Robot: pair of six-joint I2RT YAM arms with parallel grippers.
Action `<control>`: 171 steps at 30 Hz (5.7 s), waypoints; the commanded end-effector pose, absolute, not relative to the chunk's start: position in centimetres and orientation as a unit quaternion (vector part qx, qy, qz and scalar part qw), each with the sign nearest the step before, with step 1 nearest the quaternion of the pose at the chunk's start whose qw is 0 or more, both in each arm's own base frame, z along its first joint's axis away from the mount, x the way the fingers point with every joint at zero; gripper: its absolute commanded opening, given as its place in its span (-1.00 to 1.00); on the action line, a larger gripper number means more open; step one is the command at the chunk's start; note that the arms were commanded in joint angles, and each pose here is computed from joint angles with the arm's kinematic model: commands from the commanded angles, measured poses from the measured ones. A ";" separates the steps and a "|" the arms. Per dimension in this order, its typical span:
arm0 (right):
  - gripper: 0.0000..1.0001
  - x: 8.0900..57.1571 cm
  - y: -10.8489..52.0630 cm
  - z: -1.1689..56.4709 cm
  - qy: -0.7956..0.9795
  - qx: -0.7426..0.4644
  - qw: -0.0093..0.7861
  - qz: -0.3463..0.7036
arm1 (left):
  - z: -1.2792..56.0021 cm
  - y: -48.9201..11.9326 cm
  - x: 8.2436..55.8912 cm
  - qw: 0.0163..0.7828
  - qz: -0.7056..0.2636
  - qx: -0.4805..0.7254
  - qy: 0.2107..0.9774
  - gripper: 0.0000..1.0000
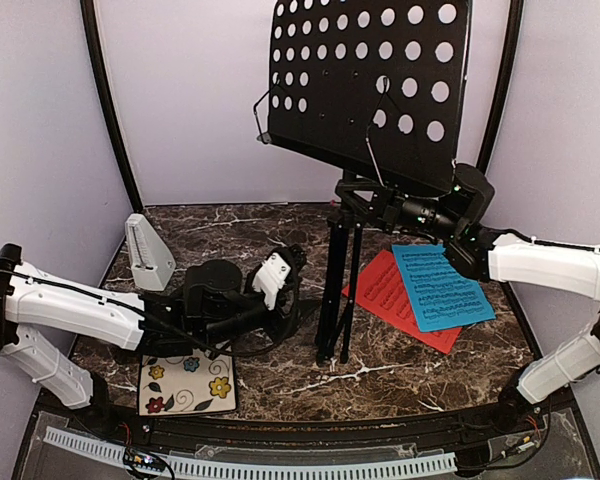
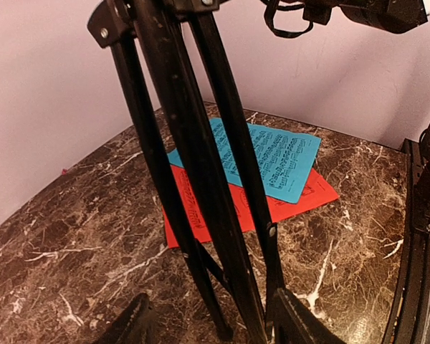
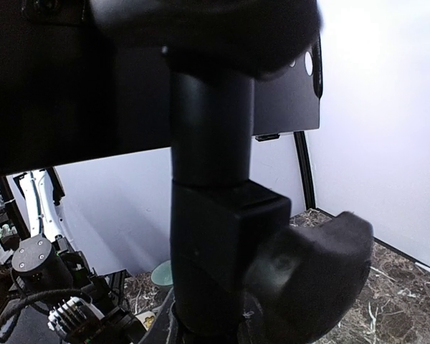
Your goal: Set up the instrument practice props
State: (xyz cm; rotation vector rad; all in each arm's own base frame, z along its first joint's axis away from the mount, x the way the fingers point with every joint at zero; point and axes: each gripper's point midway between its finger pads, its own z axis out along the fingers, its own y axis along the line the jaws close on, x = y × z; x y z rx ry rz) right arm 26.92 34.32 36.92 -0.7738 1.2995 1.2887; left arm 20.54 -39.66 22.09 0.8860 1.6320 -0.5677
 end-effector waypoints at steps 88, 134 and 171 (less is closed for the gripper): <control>-1.00 25.2 33.7 49.0 0.442 -0.355 0.658 0.496 | 14.0 -37.4 26.8 0.512 -0.186 0.431 0.720 0.16; -1.00 27.3 34.4 53.6 0.413 -0.373 0.720 0.413 | 8.4 -27.4 32.6 0.483 0.066 0.461 0.741 -1.00; -1.00 29.8 35.9 49.7 0.435 -0.373 0.681 0.456 | 18.2 -32.4 31.2 0.544 -0.110 0.459 0.694 0.28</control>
